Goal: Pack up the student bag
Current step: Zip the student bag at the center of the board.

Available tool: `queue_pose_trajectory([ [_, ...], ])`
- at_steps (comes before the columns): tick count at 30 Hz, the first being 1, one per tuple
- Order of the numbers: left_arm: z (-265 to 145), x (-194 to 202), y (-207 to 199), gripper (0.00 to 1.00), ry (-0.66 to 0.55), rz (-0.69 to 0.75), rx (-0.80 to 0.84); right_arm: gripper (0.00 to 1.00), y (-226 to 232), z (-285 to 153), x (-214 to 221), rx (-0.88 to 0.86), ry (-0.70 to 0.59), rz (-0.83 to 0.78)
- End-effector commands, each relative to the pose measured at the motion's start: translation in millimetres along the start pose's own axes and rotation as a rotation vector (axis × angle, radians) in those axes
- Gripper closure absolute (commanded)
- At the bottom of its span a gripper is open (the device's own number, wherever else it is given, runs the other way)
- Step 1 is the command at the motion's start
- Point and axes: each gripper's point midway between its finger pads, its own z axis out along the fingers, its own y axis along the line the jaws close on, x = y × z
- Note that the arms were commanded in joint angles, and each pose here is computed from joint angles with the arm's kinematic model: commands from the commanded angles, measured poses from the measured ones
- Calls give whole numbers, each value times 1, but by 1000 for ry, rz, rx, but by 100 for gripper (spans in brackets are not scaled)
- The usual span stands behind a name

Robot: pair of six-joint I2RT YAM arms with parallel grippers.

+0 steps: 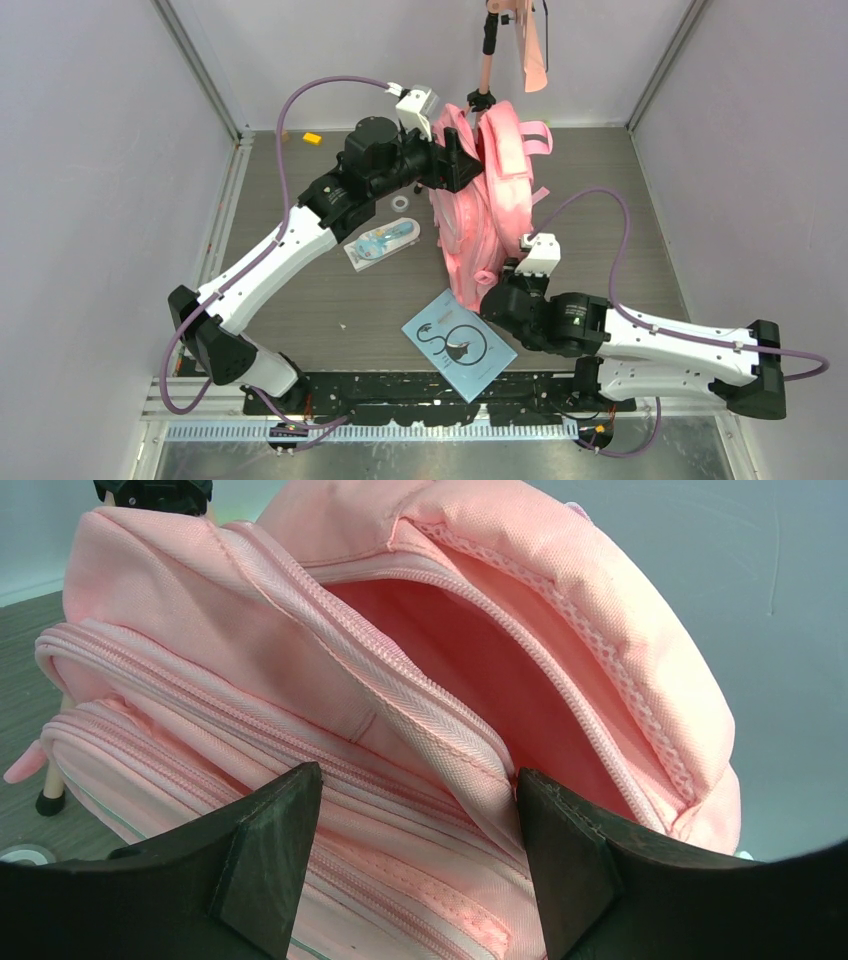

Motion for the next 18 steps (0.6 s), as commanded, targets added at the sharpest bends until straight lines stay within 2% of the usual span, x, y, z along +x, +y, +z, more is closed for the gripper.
queue_pose_trajectory([
  [1, 0, 60, 20, 26, 205, -50, -63, 68, 1, 9, -8, 47, -65, -28],
  [5, -1, 58, 21, 26, 201, -47, -63, 74, -3, 14, -4, 76, -62, -59],
  [11, -2, 57, 22, 26, 196, -46, -68, 98, -2, 15, -13, 75, -60, -65],
  [18, -5, 55, 23, 25, 187, -46, -72, 100, 9, -7, -47, -42, -73, 21],
])
